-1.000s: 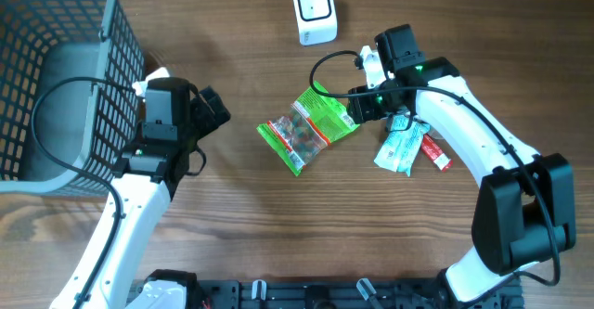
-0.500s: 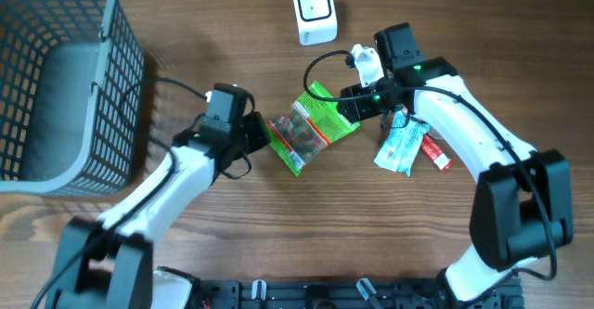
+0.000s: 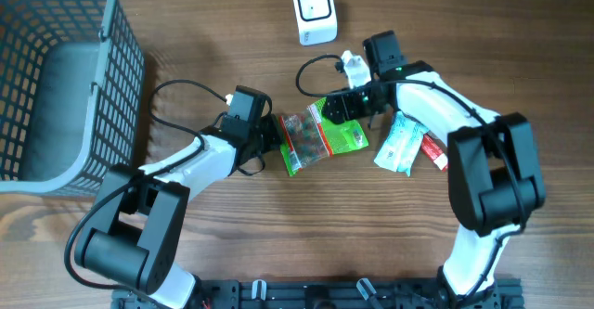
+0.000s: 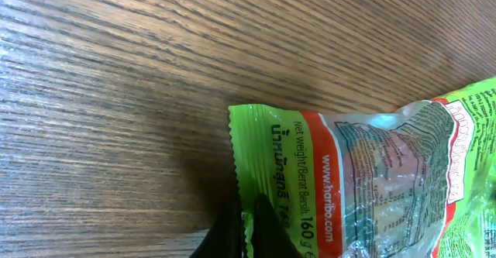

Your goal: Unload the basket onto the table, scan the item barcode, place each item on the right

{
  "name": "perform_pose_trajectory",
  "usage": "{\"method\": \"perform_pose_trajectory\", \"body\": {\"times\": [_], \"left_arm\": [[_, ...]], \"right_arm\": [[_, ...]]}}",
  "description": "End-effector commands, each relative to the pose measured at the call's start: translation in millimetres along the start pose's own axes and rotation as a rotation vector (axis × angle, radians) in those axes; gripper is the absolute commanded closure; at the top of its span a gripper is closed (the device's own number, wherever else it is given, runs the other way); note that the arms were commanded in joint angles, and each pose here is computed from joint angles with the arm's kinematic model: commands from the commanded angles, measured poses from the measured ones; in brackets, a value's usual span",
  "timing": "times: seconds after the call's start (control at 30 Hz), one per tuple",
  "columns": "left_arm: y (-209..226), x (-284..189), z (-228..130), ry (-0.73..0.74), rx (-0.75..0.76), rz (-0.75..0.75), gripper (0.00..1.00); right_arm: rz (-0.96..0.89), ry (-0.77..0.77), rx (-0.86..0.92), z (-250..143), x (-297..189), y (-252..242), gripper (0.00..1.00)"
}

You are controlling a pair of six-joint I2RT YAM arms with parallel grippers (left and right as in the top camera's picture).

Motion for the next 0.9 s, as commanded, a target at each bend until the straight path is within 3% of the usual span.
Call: {"method": "perform_pose_trajectory", "body": {"times": [0.0, 0.23, 0.47, 0.67, 0.87], "left_arm": [[7.6, 11.3, -14.6, 0.062, -0.013, 0.029, 0.96], [-32.2, -31.3, 24.6, -0.039, 0.073, -0.079, 0.96], [-41.8, -25.1, 11.3, 0.006, 0.106, -0.087, 0.96], [-18.8, 5.8, -5.6, 0.076, 0.098, 0.059, 0.96], [-15.0, 16.5, -9.4, 0.096, 0.091, 0.066, 0.96]], "right_arm": [[0.078, 0.073, 0.105, -9.1, 9.5, 5.8, 0.22], [0.076, 0.078, 0.114, -9.9, 8.8, 4.8, 0.21], [0.102, 0.097, 0.122, -12.5, 8.4, 7.3, 0.21], [0.092, 0.136, 0.142, -19.8, 7.7, 6.2, 0.21], [0.147, 0.176, 0.156, -25.9, 7.2, 13.6, 0.22]]}}
Point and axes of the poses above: each gripper's point midway between its finger pads, its own x axis out along the fingers, its own y axis along the line the jaws close on, z = x × y, the point moved 7 cm from there along -x, back along the fingers, and after that the axes turned 10 degrees about x, right-handed, at the moved point
